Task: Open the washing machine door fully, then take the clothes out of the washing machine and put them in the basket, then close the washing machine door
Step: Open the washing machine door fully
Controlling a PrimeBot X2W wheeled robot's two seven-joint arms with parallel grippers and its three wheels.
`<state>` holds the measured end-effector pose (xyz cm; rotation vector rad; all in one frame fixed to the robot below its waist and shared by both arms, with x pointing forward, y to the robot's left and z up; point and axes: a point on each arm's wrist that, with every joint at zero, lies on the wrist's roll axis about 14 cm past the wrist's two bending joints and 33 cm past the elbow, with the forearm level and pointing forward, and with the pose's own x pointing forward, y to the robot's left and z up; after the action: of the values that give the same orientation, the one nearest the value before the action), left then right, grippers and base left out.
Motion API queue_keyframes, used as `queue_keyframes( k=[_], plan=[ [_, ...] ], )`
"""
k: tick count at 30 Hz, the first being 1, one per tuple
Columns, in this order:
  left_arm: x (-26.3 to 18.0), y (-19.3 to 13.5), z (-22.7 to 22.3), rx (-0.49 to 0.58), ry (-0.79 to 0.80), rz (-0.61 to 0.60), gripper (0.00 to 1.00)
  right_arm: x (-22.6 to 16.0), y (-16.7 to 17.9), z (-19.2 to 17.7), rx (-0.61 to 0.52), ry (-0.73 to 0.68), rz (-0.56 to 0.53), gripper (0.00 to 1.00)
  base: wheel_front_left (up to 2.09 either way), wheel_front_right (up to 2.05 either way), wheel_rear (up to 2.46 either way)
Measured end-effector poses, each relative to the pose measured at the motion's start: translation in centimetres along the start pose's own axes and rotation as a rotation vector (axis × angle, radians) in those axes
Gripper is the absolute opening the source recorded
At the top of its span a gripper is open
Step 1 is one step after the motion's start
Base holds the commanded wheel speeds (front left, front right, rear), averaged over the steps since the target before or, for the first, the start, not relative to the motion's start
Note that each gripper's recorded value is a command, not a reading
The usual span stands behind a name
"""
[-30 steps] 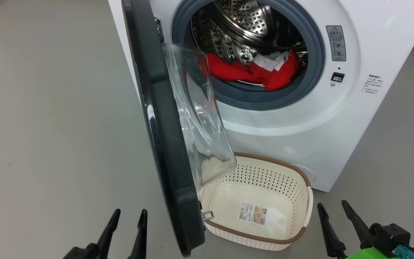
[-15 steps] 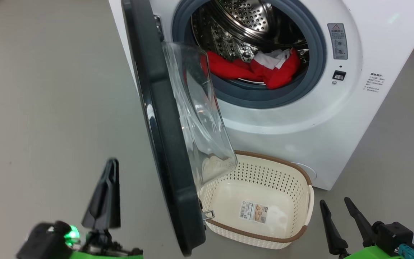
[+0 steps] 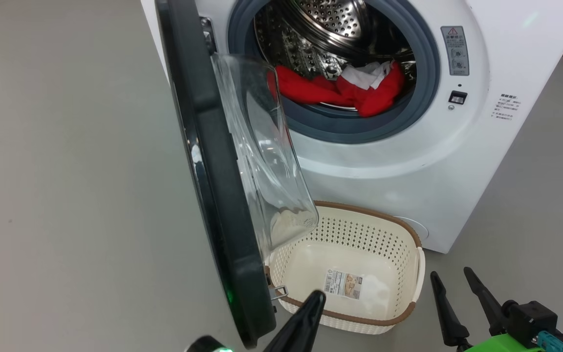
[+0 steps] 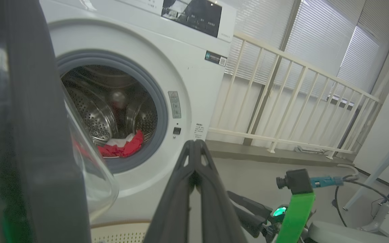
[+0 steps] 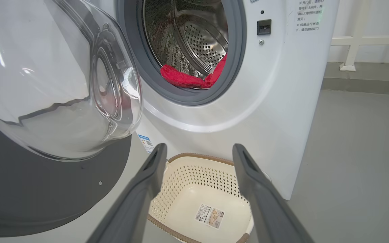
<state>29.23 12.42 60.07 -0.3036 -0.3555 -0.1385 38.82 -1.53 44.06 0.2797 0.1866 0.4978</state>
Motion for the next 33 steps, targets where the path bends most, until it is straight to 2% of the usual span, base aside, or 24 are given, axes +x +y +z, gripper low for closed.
queue_keyframes(
  k=[4,8,22,29,33],
  plan=[
    [-1.7,1.0,-5.3,-0.082,0.169,0.056,0.0,0.1,0.2,-0.3,0.004,0.006,0.007,1.0,0.0,0.0,0.0],
    [-2.2,2.9,-7.0,-0.09,0.224,0.127,0.0,0.1,0.1,-0.4,0.007,0.009,0.004,1.0,0.0,0.0,0.0],
    [-2.4,7.8,-6.0,-0.093,0.185,0.315,0.0,0.3,0.4,-0.2,0.004,0.004,0.013,1.0,0.0,0.0,0.0],
    [-5.4,13.6,-4.3,-0.008,0.154,0.513,0.0,0.5,0.7,-0.3,0.006,0.007,0.024,1.0,0.0,0.0,0.0],
    [-6.4,15.6,-3.4,0.032,0.14,0.573,0.0,0.6,0.9,-0.3,0.006,0.008,0.029,1.0,0.0,0.0,0.0]
  ],
)
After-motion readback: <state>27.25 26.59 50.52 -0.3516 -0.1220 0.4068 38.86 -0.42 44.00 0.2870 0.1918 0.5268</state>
